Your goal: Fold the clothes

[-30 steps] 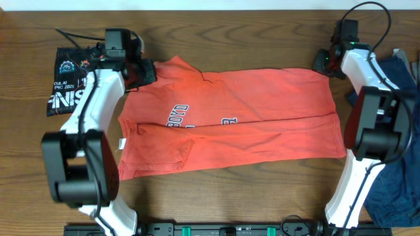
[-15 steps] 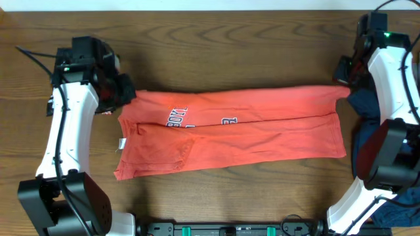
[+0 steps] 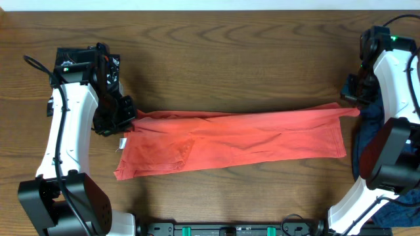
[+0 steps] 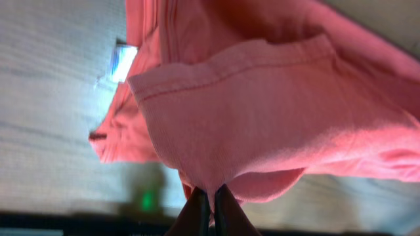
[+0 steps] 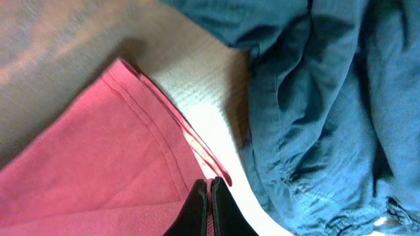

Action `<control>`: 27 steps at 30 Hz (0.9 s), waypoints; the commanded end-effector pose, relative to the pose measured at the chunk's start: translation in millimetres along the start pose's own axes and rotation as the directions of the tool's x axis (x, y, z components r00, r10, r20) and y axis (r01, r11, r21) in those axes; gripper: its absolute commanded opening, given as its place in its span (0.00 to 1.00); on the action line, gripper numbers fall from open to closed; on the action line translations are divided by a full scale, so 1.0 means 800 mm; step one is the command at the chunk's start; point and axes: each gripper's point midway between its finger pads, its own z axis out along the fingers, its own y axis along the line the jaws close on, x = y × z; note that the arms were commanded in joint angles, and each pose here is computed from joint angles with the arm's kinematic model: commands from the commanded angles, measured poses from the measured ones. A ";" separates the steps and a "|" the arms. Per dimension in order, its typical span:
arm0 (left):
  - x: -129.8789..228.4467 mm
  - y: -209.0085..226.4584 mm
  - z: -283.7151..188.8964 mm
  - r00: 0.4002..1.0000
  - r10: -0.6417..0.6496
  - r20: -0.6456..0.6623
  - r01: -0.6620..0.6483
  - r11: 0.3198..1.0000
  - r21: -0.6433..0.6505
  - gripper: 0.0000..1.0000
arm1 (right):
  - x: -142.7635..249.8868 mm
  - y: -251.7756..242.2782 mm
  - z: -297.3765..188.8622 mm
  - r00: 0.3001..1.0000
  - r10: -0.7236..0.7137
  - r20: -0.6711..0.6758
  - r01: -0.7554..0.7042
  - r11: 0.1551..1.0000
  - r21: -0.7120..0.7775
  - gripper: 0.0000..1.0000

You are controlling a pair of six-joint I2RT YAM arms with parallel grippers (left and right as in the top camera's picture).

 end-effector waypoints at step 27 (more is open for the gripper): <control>0.035 0.018 -0.008 0.997 0.002 -0.082 -0.008 0.998 -0.070 0.17 | 0.044 -0.022 0.038 0.993 -0.014 -0.114 0.025 0.995 0.097 0.25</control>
